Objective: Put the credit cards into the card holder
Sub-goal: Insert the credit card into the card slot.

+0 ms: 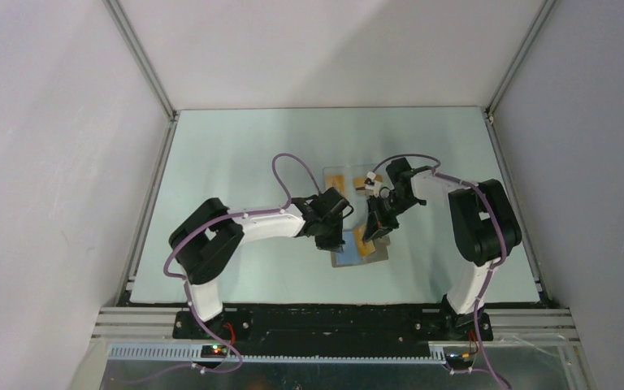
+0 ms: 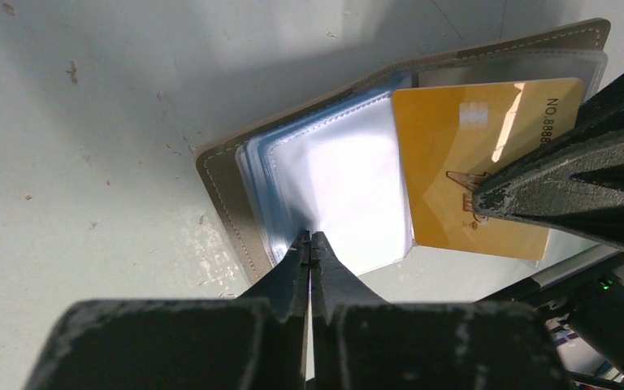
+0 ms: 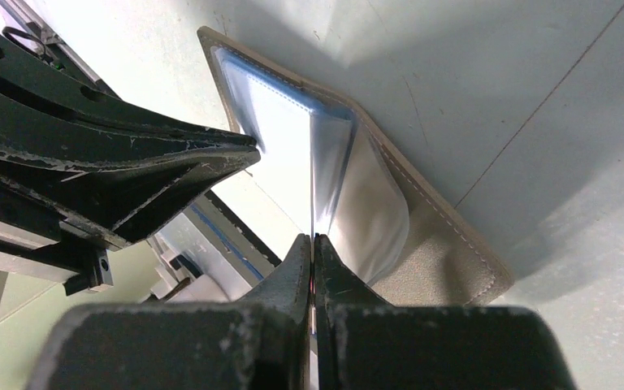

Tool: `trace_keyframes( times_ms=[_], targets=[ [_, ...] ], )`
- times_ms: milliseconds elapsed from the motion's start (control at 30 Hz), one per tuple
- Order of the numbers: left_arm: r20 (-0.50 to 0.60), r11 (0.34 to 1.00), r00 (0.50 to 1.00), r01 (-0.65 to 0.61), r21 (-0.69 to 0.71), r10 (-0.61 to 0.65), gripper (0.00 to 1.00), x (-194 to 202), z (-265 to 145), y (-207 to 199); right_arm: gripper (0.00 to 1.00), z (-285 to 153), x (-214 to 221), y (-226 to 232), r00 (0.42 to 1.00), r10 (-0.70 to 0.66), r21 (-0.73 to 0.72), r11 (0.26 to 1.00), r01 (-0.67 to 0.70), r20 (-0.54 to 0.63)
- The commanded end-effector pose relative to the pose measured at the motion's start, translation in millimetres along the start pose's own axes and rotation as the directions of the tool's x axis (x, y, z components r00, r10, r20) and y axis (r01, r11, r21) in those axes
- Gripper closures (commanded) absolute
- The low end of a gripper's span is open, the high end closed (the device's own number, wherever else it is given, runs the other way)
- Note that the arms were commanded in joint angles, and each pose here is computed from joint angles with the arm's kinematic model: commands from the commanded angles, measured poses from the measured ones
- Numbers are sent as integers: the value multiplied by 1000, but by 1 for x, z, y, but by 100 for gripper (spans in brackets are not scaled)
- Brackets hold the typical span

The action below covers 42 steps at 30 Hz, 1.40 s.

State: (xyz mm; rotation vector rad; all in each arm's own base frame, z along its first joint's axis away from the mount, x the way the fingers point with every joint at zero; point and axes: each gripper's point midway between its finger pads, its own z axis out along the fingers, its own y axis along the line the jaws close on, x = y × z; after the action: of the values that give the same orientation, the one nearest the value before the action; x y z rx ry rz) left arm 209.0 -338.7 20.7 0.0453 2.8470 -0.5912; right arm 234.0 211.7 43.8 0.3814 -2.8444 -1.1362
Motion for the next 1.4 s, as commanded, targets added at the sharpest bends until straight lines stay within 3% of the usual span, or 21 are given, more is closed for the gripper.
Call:
trace_keyframes(
  times_ms=[0,533,1033,1367],
  targets=[
    [-23,991,1000,-7,-130,4,100,6,12,34,100,3,21,2,995,35,2,999,-35,-99],
    [-28,991,1000,-1,-135,-3,100,7,14,36,100,-18,22,-24,997,76,221,972,-73,-2],
    [-39,991,999,-3,-137,-2,100,8,16,37,100,6,30,10,997,27,-27,999,-29,-74],
    [-40,991,999,-2,-137,-3,100,9,16,37,100,3,28,18,998,-1,-75,997,-4,-60]
  ],
)
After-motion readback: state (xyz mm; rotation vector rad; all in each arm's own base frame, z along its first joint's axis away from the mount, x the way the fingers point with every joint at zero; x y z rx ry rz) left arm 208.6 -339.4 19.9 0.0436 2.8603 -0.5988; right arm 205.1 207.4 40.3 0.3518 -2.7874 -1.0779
